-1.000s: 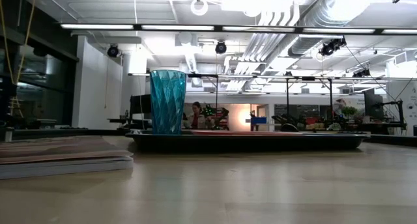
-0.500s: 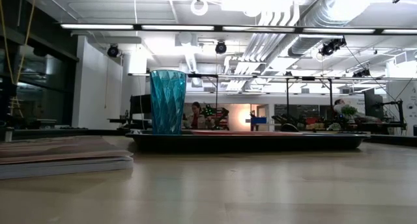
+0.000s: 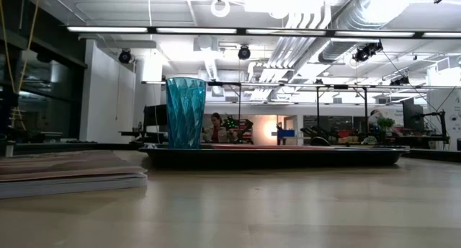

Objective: Pick and place plate/cup/fork/spoon on tray
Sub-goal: Put the black spoon to the right of the pink plate on the black tray

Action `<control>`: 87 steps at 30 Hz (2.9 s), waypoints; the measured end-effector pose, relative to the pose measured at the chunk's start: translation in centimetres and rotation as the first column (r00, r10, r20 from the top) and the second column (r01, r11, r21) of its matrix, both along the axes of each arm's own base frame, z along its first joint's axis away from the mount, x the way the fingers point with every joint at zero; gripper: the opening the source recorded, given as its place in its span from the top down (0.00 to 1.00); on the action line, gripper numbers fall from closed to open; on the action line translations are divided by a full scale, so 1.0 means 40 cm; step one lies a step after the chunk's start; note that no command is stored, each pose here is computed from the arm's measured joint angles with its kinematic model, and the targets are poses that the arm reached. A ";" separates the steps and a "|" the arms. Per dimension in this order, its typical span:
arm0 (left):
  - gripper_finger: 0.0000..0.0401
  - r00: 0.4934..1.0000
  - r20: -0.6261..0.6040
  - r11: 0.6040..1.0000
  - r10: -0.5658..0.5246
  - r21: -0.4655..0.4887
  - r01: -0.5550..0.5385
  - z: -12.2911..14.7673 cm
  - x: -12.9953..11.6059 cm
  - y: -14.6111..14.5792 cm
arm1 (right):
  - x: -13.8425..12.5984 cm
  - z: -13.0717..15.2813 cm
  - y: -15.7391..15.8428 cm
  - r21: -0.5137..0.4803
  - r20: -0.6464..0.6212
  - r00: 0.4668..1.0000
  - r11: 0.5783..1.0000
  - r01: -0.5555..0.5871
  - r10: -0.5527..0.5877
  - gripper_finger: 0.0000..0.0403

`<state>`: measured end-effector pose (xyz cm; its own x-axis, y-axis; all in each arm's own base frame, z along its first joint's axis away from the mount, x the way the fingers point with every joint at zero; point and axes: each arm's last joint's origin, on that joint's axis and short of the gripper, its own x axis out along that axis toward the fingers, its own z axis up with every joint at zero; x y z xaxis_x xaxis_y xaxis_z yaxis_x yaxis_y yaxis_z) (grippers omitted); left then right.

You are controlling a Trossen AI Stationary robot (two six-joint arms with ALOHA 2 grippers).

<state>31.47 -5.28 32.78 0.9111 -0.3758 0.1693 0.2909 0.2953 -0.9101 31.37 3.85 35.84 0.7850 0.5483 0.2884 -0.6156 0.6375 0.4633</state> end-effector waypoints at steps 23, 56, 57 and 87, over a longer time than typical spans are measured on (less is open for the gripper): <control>1.00 0.988 -0.152 0.987 0.002 0.158 0.022 -0.048 0.008 0.084 | -0.174 0.023 -0.104 -0.168 -0.356 0.921 0.981 0.101 -0.156 1.00; 1.00 0.954 -0.219 0.946 0.203 0.296 -0.134 -0.079 0.002 0.221 | -0.499 -0.451 0.220 -0.272 -0.886 -0.459 0.727 0.630 0.066 1.00; 1.00 0.957 -0.210 0.944 0.201 0.302 -0.132 -0.077 0.000 0.237 | -0.497 -0.454 0.218 -0.284 -0.878 -0.474 0.724 0.628 0.067 1.00; 1.00 0.956 -0.155 0.926 0.248 0.329 -0.187 -0.071 -0.078 0.469 | -0.482 -0.544 0.134 -0.417 -0.783 -0.599 0.577 0.703 0.164 0.39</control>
